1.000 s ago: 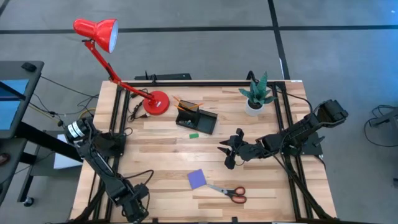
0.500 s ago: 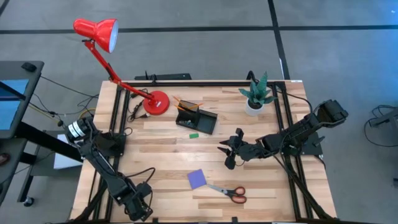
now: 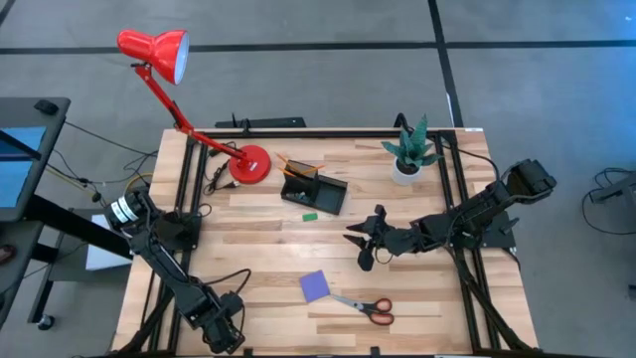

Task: Pick and place office supplies into organizer
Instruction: Put the bottom blue binder clip into the black desk organizer

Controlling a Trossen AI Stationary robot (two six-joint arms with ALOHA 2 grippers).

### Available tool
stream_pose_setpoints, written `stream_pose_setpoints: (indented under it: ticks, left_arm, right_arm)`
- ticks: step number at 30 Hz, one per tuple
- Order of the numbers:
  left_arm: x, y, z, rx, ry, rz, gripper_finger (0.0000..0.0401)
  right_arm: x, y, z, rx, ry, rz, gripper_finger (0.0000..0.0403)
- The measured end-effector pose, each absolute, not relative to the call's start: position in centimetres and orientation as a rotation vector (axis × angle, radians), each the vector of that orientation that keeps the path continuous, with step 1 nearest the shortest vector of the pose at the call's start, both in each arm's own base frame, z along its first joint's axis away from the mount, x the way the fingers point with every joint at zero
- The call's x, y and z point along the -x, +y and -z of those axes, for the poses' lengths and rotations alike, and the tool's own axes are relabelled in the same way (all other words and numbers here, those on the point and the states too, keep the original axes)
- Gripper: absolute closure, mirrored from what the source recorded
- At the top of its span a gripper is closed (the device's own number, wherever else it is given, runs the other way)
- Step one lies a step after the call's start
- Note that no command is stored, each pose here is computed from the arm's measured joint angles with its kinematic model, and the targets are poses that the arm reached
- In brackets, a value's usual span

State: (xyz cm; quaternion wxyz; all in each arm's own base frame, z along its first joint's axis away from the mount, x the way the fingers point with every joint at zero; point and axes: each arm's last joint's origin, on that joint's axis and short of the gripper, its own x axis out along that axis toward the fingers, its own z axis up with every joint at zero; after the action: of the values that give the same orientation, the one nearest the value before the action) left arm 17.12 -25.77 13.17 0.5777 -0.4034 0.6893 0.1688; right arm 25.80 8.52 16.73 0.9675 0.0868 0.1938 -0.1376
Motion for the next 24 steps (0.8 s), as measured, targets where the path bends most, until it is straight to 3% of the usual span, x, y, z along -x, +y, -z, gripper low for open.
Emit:
stream_pose_setpoints:
  ticks: [6, 19, 24]
  left_arm:
    - [-16.88, -25.79, -13.07, 0.928, 1.603, -0.408, 0.0247]
    - [-16.76, -25.65, -12.94, 0.907, 1.589, -0.423, 0.0362]
    - [-16.69, -25.49, -12.87, 0.887, 1.584, -0.438, 0.0373]
  right_arm:
    - [-25.77, 8.50, -16.68, -0.172, 0.397, 0.280, 0.0292]
    - [-25.76, 8.50, -16.66, -0.171, 0.400, 0.280, 0.0292]
    - [-25.76, 8.50, -16.66, -0.170, 0.400, 0.280, 0.0292]
